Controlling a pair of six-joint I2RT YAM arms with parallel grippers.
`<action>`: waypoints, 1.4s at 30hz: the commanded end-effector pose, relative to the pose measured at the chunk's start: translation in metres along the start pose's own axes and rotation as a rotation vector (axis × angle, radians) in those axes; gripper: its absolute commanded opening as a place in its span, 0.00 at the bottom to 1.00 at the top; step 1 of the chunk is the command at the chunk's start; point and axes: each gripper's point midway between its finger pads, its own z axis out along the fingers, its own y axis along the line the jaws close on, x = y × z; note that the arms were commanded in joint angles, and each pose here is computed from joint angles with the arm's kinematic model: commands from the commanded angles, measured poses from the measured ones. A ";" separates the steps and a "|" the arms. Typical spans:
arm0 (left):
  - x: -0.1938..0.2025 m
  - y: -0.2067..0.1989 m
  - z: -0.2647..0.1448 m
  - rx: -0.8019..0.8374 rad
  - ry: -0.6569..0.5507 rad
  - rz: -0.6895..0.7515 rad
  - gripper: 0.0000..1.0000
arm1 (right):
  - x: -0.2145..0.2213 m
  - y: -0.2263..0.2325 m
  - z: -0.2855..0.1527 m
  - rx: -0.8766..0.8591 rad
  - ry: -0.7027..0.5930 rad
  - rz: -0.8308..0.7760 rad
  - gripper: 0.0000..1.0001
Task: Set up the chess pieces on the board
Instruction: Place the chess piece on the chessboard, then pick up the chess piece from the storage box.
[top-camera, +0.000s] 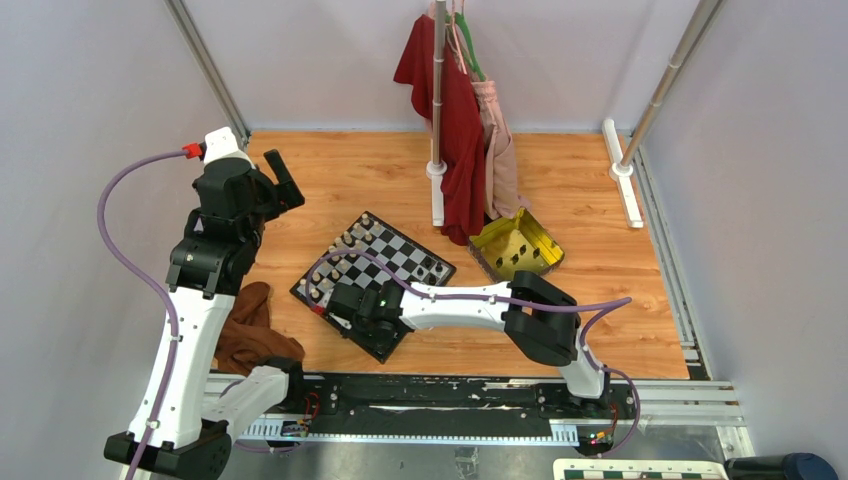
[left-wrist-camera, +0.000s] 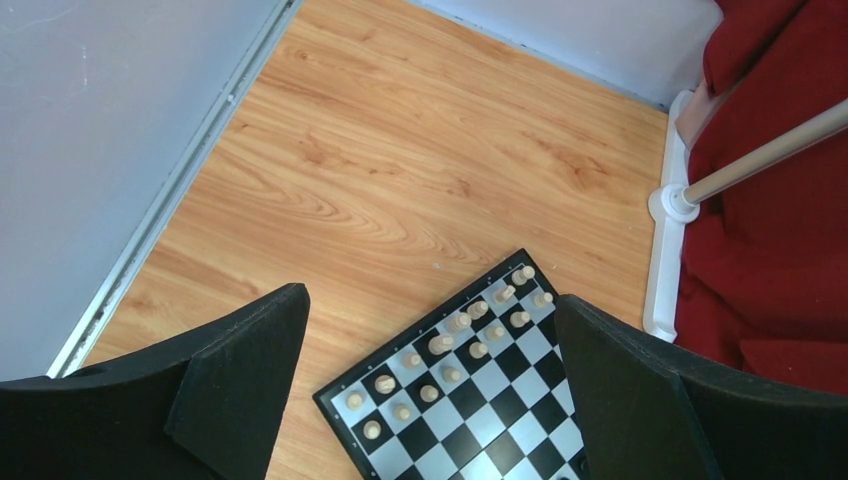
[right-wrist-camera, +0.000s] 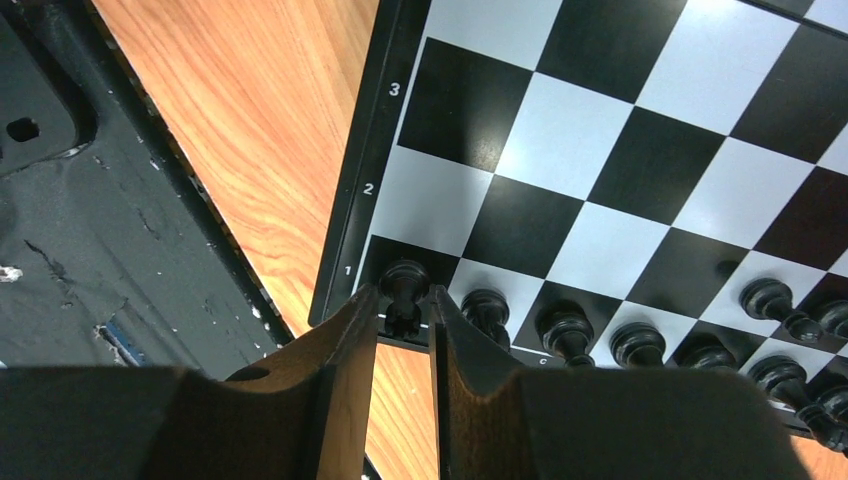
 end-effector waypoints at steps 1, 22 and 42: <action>-0.003 0.001 0.000 0.003 -0.012 -0.014 1.00 | -0.009 0.001 -0.014 -0.039 -0.016 -0.007 0.30; -0.001 0.002 -0.001 0.005 -0.008 -0.024 1.00 | -0.038 -0.005 -0.054 -0.006 -0.115 -0.020 0.31; 0.017 0.004 0.004 0.001 0.032 -0.033 1.00 | 0.031 -0.228 -0.170 0.655 -0.288 0.616 0.39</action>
